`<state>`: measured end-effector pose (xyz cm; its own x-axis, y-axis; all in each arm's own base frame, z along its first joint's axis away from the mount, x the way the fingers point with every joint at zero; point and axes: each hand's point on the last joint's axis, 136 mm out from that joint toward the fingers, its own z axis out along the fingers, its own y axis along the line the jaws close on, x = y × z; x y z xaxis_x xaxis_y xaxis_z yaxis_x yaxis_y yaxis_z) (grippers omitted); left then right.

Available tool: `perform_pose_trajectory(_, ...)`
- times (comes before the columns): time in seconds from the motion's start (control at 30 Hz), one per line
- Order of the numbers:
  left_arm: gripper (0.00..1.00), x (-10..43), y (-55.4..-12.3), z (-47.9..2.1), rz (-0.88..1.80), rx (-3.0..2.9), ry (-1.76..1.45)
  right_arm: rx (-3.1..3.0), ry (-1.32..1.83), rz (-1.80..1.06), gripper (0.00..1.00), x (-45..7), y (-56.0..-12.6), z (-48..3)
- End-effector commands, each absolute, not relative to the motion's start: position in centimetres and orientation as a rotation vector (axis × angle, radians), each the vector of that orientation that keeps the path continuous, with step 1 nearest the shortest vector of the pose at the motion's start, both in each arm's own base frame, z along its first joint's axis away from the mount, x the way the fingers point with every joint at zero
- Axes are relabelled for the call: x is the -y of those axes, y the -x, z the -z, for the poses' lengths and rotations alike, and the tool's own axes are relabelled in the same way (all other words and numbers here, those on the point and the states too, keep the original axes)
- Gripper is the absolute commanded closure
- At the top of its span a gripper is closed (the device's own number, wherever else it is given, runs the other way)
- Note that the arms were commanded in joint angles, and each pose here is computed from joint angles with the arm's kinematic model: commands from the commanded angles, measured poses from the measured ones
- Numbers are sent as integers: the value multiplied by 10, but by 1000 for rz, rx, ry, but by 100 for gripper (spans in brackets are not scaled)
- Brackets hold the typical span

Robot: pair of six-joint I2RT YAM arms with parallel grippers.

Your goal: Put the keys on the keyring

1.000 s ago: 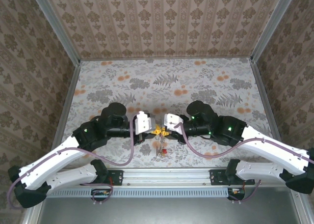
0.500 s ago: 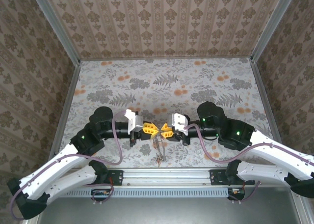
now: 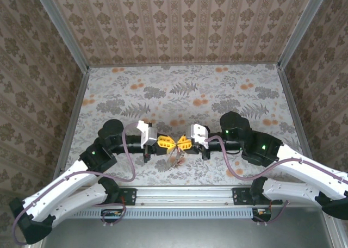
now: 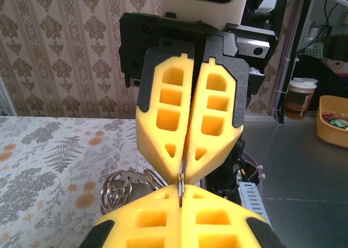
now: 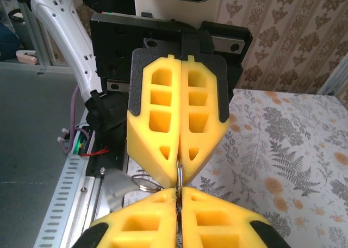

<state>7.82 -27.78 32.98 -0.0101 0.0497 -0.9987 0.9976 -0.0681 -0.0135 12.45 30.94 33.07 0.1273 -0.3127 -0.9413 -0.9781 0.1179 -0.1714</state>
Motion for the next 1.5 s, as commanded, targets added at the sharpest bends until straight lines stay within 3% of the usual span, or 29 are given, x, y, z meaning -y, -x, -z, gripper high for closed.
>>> perform_pose_trajectory(0.0, 100, 276, -76, -353, 1266, -1119, -1254, -1374, 1404, -868, 100, -313, -120, -328)
perform_pose_trajectory(0.2, 100, 281, -97, -326, 1037, -1336, -1310, -1422, 1383, -756, 100, -307, -134, -327)
perform_pose_trajectory(0.33, 90, 280, -105, -311, 905, -1442, -1369, -1489, 1419, -669, 100, -306, -145, -315)
perform_pose_trajectory(0.47, 90, 284, -108, -305, 869, -1476, -1412, -1504, 1450, -657, 100, -313, -149, -310)
perform_pose_trajectory(0.73, 91, 290, -113, -292, 831, -1529, -1455, -1481, 1479, -670, 100, -320, -148, -309)
perform_pose_trajectory(0.83, 100, 292, -113, -291, 837, -1528, -1458, -1457, 1484, -691, 100, -320, -144, -311)
perform_pose_trajectory(0.97, 100, 290, -111, -296, 854, -1501, -1443, -1415, 1464, -738, 100, -315, -135, -316)
perform_pose_trajectory(1.13, 100, 285, -94, -318, 948, -1374, -1424, -1423, 1420, -770, 77, -309, -132, -317)
perform_pose_trajectory(1.47, 100, 275, -76, -345, 1070, -1218, -1371, -1380, 1402, -869, 74, -311, -121, -328)
